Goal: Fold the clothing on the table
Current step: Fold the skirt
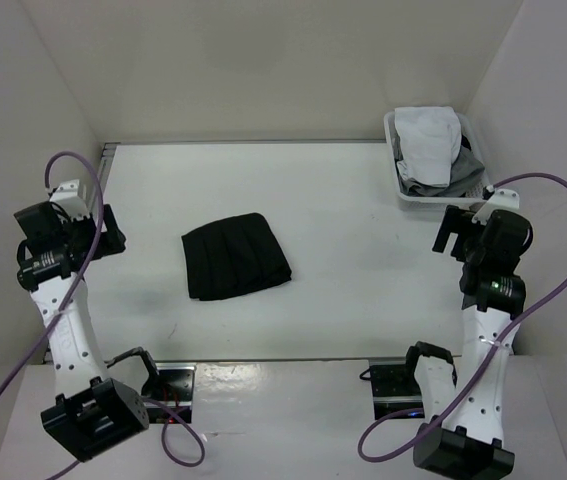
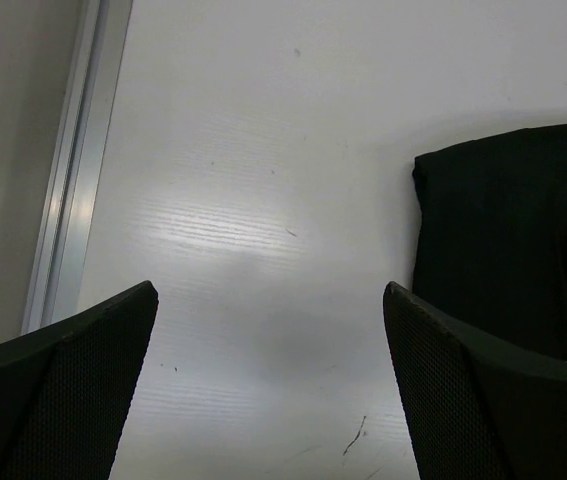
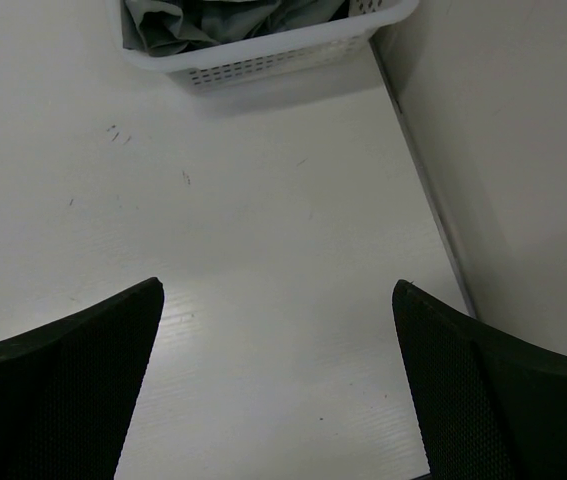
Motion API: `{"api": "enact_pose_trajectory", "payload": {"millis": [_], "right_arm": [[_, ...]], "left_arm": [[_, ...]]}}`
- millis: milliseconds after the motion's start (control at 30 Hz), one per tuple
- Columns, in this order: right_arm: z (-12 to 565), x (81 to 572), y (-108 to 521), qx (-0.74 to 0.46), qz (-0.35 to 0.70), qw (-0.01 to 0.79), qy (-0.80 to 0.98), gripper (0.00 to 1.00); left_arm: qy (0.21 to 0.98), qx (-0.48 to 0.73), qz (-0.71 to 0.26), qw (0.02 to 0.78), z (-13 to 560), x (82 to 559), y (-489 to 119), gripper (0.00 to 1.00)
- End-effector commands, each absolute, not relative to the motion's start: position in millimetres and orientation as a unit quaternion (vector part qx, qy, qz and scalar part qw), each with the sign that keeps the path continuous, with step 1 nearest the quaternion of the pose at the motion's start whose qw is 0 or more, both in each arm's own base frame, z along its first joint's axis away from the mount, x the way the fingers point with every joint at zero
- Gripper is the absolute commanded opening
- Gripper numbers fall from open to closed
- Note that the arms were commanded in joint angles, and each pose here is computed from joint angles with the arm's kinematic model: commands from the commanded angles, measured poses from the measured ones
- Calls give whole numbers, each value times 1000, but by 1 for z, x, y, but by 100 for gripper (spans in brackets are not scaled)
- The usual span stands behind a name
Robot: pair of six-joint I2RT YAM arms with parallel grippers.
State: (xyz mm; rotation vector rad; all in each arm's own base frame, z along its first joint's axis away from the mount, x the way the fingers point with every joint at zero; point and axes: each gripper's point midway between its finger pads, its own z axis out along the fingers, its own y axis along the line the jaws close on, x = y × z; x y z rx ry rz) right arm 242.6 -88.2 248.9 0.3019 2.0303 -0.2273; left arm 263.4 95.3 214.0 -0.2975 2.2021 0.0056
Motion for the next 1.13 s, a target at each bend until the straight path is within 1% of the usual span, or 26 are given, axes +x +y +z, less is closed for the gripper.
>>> {"api": "enact_pose_trajectory", "payload": {"millis": [0,300,633,1100], "right_arm": [[271,246,-87,116,-95,555,818,99],[271,248,-90,116,-100,555,818,99],[269,251,-86,104,-89,553,822,99],[274,249,-82,93,-85,561,818,99]], "left_arm": [[864,-73,-8,498,244,264,82,99],[867,-73,-15,492,240,266,81,99],[866,-48,-32,498,243,266,72,99],[863,-40,-31,503,244,263,69,99]]}}
